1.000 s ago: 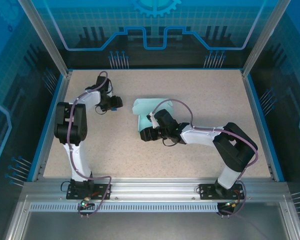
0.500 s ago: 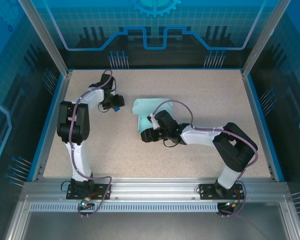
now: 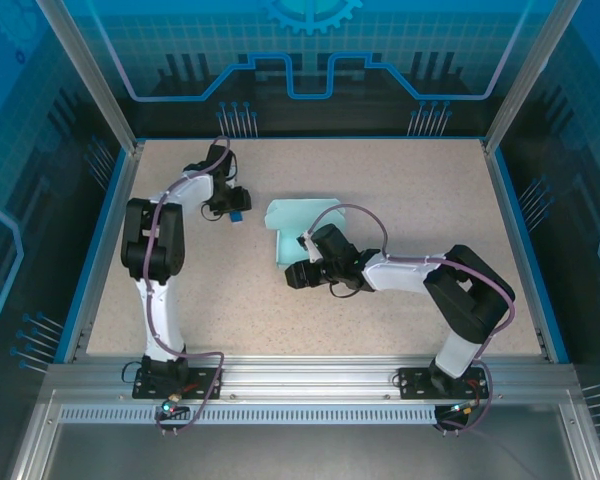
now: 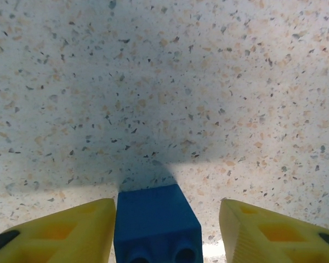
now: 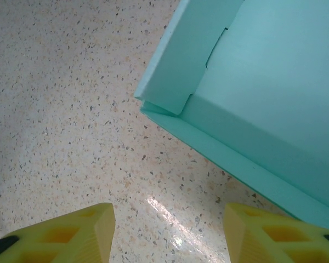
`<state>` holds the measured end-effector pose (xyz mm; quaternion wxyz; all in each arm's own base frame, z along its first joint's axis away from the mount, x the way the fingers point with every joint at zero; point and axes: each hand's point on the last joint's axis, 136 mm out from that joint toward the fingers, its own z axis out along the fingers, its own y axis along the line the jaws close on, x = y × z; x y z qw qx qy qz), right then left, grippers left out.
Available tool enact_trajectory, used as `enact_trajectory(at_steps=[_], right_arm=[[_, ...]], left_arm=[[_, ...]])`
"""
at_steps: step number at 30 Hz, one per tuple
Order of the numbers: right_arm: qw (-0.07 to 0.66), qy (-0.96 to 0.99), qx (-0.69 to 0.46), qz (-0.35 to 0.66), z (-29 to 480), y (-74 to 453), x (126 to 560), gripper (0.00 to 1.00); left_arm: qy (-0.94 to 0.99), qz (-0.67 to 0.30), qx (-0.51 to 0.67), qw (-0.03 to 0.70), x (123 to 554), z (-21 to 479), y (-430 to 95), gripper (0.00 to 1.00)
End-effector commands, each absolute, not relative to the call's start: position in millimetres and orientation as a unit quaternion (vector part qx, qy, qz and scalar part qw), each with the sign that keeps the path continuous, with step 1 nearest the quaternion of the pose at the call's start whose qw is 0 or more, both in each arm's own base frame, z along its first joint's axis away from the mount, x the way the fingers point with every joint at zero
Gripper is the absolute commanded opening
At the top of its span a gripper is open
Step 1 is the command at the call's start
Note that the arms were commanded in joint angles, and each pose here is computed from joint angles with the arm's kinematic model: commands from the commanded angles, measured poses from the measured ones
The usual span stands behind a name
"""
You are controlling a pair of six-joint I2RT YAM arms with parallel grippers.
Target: Fold the paper box
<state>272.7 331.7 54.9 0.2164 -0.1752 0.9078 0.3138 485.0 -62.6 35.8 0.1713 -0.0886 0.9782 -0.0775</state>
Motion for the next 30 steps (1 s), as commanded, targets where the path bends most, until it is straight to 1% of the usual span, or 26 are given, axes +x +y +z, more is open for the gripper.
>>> enact_trajectory(at_steps=[1,6,9,12,15,16,19,22,23,26,30], right_arm=[[0.205,0.913,-0.171,0.308,45.6,327.3,271.8,0.56],[0.219,0.910,-0.180,0.304,57.5,322.9,273.3,0.56],[0.240,0.904,-0.200,0.293,75.0,317.7,273.6,0.55],[0.266,0.896,-0.221,0.279,95.7,309.5,274.7,0.56],[0.288,0.885,-0.240,0.276,118.8,299.4,273.7,0.56],[0.297,0.881,-0.244,0.276,128.1,295.1,273.5,0.57],[0.320,0.876,-0.243,0.267,150.2,275.6,276.6,0.57],[0.320,0.867,-0.241,0.297,167.9,264.1,274.4,0.58],[0.324,0.855,-0.246,0.320,183.8,266.9,274.7,0.58],[0.314,0.834,-0.270,0.366,199.1,270.6,264.4,0.59],[0.307,0.792,-0.299,0.436,224.7,281.2,249.6,0.61]], left_arm=[[0.983,-0.067,-0.077,0.150,480.0,30.1,-64.7,0.49],[0.982,-0.058,-0.072,0.162,478.8,39.9,-61.8,0.39],[0.975,-0.069,-0.078,0.197,476.8,64.5,-62.4,0.36],[0.962,-0.095,-0.093,0.239,465.3,94.9,-65.5,0.33],[0.942,-0.139,-0.102,0.287,442.7,123.8,-72.6,0.30],[0.932,-0.162,-0.106,0.306,432.8,136.2,-77.2,0.29],[0.903,-0.235,-0.099,0.346,398.7,163.1,-99.2,0.29],[0.872,-0.290,-0.057,0.391,364.3,188.1,-127.2,0.27],[0.856,-0.317,-0.035,0.408,353.3,199.6,-139.3,0.25],[0.805,-0.391,0.039,0.444,324.5,229.9,-176.1,0.24],[0.747,-0.452,0.144,0.465,296.6,263.5,-216.8,0.25]])
